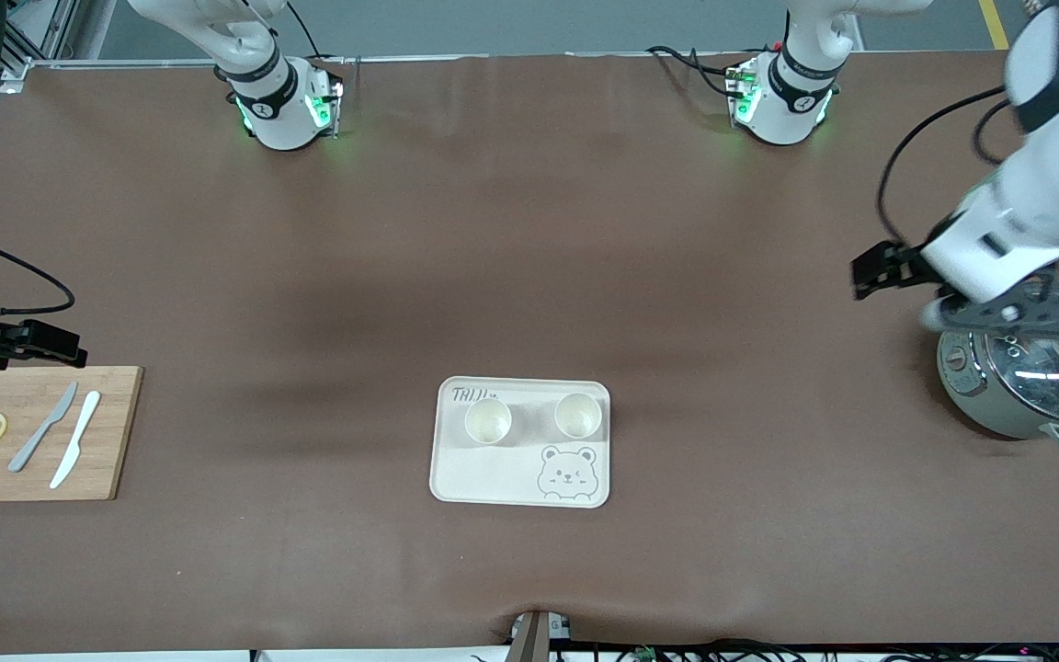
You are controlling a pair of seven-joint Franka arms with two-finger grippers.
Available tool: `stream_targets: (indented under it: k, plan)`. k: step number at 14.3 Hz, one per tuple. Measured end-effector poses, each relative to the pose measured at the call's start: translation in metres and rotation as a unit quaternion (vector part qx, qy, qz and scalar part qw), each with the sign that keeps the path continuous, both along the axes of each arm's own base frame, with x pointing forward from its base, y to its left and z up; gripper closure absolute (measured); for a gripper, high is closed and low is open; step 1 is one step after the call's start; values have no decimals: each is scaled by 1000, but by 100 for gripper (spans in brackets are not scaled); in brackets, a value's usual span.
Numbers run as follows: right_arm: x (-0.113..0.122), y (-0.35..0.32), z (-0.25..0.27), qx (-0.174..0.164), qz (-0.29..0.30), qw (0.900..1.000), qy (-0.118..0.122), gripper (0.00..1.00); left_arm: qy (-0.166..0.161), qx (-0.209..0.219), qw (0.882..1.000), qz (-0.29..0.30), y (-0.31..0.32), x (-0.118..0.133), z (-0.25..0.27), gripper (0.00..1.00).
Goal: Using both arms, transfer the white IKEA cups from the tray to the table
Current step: 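Move both grippers toward the two white cups on the bear tray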
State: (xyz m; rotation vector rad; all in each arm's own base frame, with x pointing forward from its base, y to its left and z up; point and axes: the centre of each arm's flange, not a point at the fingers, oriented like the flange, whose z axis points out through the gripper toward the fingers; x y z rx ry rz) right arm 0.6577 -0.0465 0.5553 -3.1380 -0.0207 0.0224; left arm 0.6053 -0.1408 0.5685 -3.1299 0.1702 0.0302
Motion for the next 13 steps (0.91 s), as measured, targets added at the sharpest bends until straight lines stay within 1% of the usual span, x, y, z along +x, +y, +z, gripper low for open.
stream_targets:
  k: [3,6,9,13]
  plan:
    - [1,5,0,19,0,1000,-2,0,0,-1,1000,5,-54,19,-32,0]
    - [3,19,1,30,8,999,-11,0,-14,-8,1000,20,-99,33,-60,0]
    - [5,53,2,32,-11,999,-13,0,-25,-14,999,32,-129,39,-86,0]
    - [5,107,-2,33,-47,998,-11,0,-33,-20,999,36,-163,39,-111,0]
